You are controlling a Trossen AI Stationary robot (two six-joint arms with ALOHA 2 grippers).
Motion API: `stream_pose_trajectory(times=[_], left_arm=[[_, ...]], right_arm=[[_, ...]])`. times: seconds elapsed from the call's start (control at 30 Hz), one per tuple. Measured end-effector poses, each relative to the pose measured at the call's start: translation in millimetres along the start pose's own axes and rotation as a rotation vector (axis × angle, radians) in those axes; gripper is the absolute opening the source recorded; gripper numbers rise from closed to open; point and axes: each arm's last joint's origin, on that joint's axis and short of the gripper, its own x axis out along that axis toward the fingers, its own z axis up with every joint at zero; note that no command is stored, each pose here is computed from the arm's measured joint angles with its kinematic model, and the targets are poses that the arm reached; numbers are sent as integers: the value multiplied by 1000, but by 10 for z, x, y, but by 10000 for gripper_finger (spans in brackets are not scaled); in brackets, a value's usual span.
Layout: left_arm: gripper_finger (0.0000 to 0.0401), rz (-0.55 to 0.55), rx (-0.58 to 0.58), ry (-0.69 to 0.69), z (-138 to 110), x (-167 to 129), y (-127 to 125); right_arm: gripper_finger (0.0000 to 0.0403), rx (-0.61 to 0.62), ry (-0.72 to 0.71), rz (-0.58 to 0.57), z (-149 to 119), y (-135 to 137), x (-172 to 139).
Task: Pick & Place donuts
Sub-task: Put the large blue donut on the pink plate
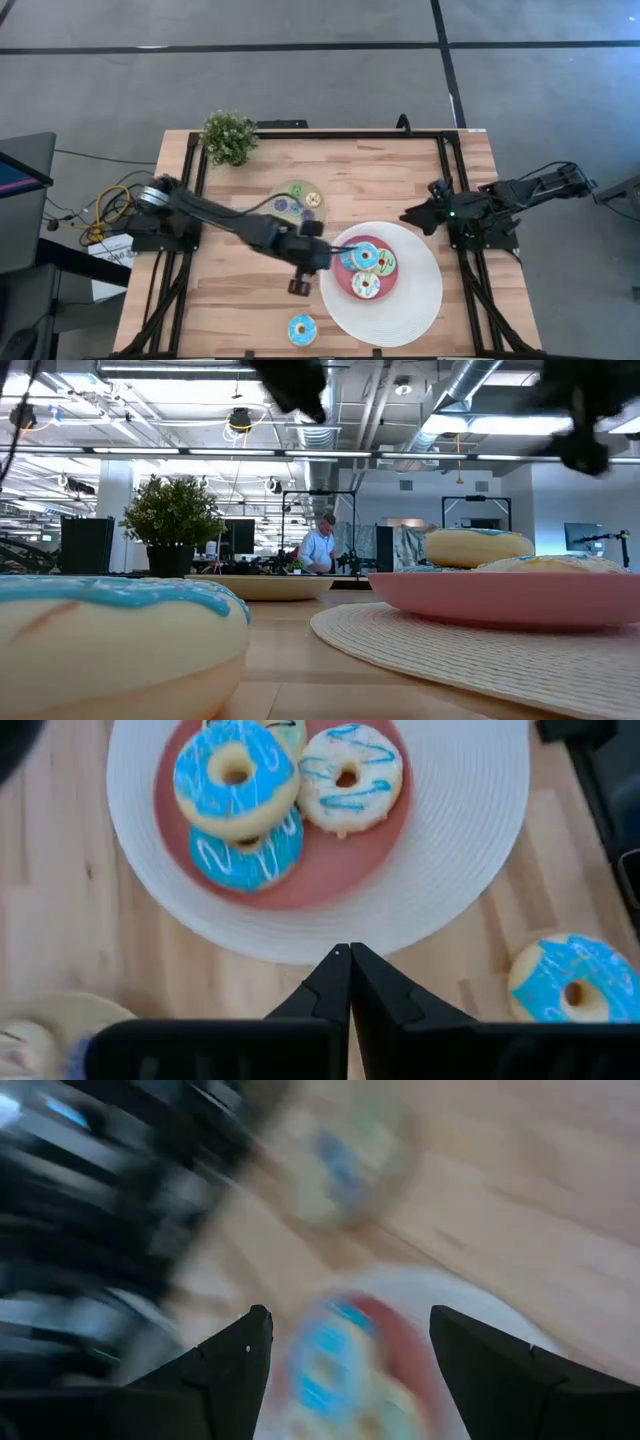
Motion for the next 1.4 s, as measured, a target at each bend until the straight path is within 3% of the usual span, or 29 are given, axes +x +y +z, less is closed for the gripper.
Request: stream_pose_trajectory(times=[0.13,0.23,0.33,0.47,0.7,0.8,0.97,1.23,1.4], left_arm=[[0,-45,-111,-141,-490,-100,-159],[0,-124,-201,-283,-805,-221,-297],[0,-141,-263,-368,-1080,-318,-407],[0,-130,-266,-420,-1254,-502,-576],[0,-156,-187,-445,-1344,-636,-819],[0,-203,-241,-431,-1352,-642,-845],[12,-207,-264,-452,-1309,-635,-800],[110,-234,-301,-533,-1224,-638,-813],[181,-166,-441,-638,-1111,-604,-827]], right_arm=[[260,-36,-147,221,79,390,218],[260,-88,-166,295,41,666,458],[260,-158,-89,244,-39,953,702],[260,-243,70,75,-172,1256,959],[260,-300,407,-268,-465,1614,930],[260,-323,468,-317,-657,1742,778],[260,-279,516,-283,-1003,1839,507],[260,-191,477,-363,-1330,1769,139],[260,-198,486,-388,-1458,1717,-50]])
